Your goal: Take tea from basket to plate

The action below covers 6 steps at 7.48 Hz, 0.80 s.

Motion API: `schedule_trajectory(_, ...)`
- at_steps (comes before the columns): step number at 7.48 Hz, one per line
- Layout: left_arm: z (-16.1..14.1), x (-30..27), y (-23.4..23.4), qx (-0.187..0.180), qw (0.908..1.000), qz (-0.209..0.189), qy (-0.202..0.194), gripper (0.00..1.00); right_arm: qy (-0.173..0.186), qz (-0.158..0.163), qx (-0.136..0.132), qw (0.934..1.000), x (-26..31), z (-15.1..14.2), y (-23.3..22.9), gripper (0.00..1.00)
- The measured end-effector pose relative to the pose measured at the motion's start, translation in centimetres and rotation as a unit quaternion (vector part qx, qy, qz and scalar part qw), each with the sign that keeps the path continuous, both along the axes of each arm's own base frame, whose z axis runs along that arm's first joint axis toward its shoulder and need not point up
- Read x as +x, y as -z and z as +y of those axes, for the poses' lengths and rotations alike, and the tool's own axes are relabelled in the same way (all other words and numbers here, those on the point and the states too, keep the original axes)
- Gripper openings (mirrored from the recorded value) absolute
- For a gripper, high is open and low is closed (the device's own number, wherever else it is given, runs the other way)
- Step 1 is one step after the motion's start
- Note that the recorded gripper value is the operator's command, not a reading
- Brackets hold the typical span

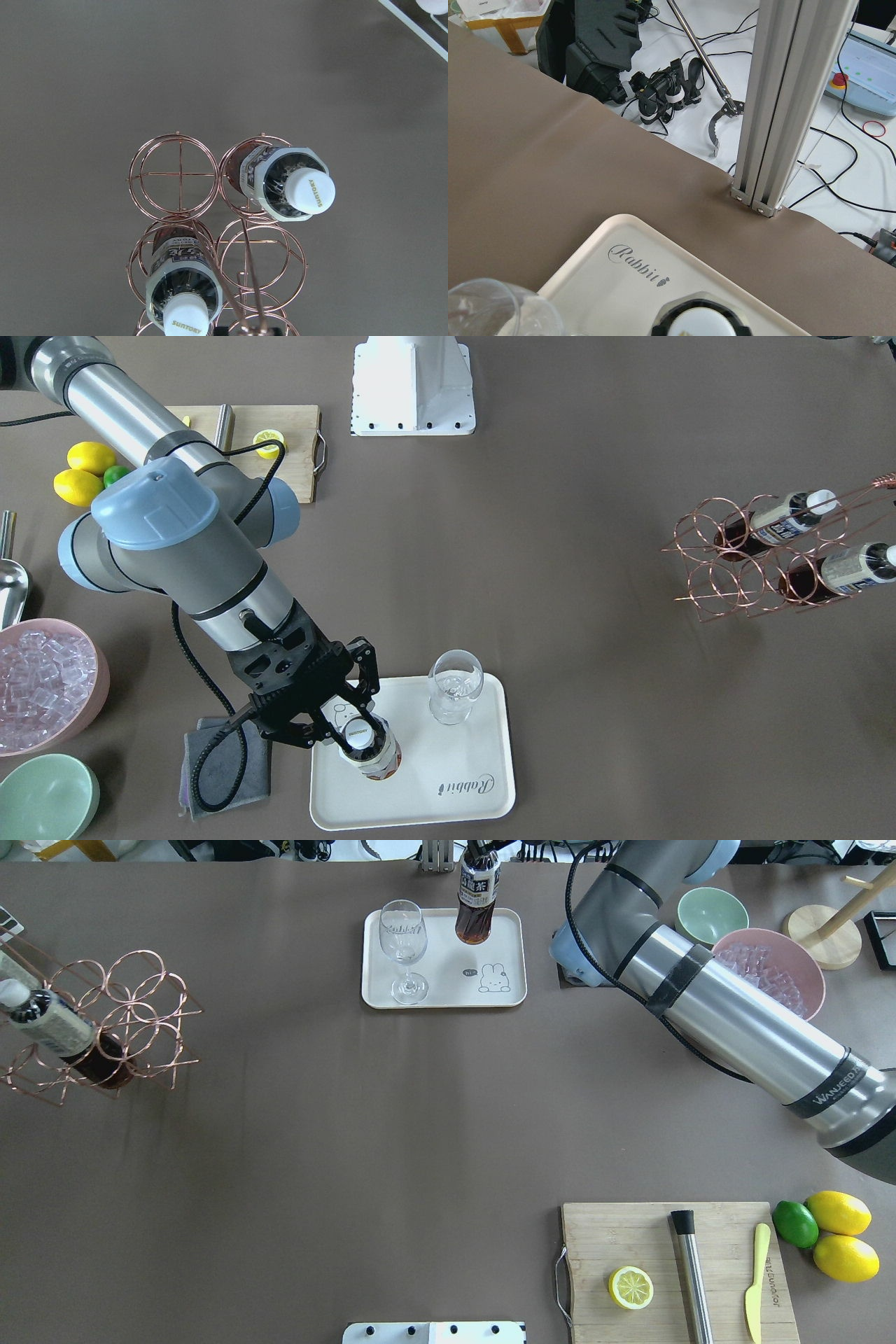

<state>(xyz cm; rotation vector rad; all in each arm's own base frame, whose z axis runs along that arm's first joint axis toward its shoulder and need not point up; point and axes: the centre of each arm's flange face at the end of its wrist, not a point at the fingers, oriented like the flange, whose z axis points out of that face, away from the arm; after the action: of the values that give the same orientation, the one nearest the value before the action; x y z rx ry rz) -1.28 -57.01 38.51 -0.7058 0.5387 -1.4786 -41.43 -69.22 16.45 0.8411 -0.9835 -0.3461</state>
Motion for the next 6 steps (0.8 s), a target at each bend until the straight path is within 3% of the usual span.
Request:
schedule_trajectory(3, -2.3, -0.9, -3.3, 0.009, 0.9991, -0.021, -0.036, 0.00, -0.004, 0.000, 0.004, 1.0000, -0.6, 0.5, -1.9, 0.00)
schedule_trajectory(6, -6.1, -1.9, -7.1, 0.021, 0.9986, -0.027, -0.040, 0.00, -0.010, 0.001, 0.009, 0.9999, -1.2, 1.0, -3.1, 0.00)
